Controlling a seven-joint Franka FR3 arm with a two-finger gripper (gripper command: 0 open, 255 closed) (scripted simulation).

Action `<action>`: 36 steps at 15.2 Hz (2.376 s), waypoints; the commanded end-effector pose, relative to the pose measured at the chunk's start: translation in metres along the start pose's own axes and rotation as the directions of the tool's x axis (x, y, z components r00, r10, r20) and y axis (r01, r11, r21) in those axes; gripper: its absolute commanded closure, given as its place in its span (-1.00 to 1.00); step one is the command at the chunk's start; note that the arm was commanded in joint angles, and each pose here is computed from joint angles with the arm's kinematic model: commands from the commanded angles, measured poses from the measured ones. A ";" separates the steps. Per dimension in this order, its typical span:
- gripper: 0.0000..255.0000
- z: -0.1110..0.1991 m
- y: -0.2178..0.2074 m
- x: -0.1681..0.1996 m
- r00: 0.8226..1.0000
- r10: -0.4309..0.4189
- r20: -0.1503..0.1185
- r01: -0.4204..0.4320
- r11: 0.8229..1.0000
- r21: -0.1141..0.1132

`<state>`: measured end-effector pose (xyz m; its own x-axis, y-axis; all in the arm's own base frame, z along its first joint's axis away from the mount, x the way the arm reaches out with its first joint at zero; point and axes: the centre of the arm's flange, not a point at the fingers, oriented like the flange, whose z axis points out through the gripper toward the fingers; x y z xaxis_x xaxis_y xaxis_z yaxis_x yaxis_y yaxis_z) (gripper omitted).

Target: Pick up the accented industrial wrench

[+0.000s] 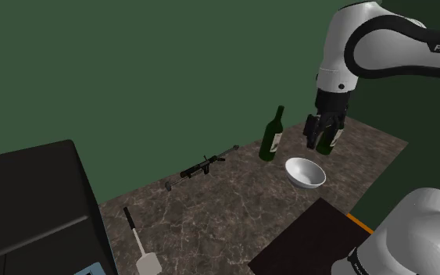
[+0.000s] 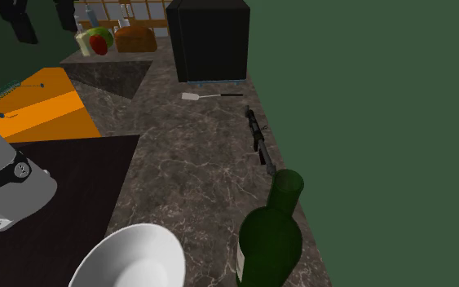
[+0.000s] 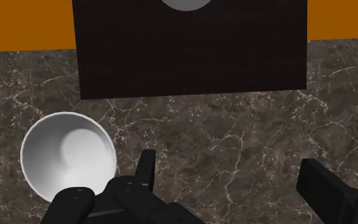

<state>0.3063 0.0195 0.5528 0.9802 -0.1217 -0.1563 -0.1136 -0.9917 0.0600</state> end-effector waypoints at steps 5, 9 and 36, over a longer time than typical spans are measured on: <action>-1.00 0.030 -0.032 0.020 0.992 0.121 -0.029 -0.120 0.992 0.030; -1.00 0.058 -0.062 0.044 0.969 0.241 -0.054 -0.237 0.969 0.064; -1.00 0.206 -0.178 0.298 0.465 0.880 -0.098 -0.819 0.469 0.330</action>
<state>0.5740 0.1525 0.3017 0.4037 -0.9119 0.0735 -0.8978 -0.4103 -0.1597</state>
